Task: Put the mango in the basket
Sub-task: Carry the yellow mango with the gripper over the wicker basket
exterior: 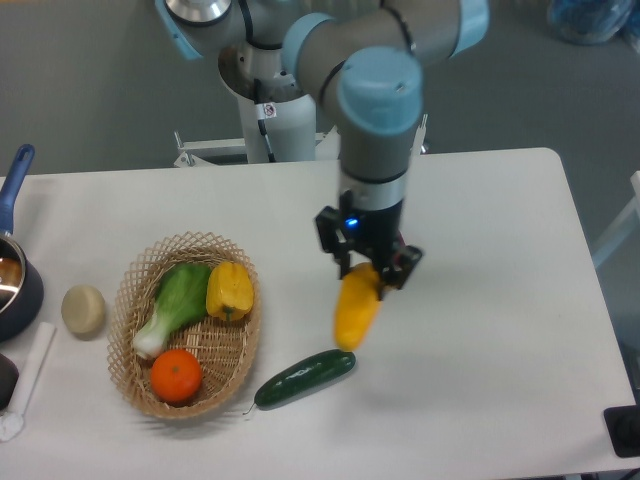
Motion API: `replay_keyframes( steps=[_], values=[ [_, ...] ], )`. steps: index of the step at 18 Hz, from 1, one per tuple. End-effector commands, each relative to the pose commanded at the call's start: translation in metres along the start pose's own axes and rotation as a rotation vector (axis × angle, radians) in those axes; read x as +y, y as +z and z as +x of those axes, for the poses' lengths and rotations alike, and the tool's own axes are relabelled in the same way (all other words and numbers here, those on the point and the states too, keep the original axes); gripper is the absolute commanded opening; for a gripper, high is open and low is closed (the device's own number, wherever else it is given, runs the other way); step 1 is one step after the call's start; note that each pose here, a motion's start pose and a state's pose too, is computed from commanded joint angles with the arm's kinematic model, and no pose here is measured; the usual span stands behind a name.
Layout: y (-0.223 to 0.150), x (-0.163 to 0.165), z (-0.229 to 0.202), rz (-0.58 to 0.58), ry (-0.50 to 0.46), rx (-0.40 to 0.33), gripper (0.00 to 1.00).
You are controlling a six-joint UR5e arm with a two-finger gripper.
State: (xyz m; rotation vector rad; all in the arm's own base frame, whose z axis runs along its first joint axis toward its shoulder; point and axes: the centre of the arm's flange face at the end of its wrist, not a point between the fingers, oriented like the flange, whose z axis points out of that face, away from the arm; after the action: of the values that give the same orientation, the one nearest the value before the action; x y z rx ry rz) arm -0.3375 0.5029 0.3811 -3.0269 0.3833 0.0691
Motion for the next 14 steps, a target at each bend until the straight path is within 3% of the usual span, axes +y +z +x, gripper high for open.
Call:
replay_keyframes(
  steps=[2, 8, 14],
  values=[
    [0.010, -0.015, 0.020, -0.058, 0.028, 0.025, 0.27],
    [0.035, -0.053, 0.075, -0.144, -0.013, 0.144, 0.27],
    [0.053, -0.092, 0.102, -0.160, -0.051, 0.156, 0.27]
  ],
)
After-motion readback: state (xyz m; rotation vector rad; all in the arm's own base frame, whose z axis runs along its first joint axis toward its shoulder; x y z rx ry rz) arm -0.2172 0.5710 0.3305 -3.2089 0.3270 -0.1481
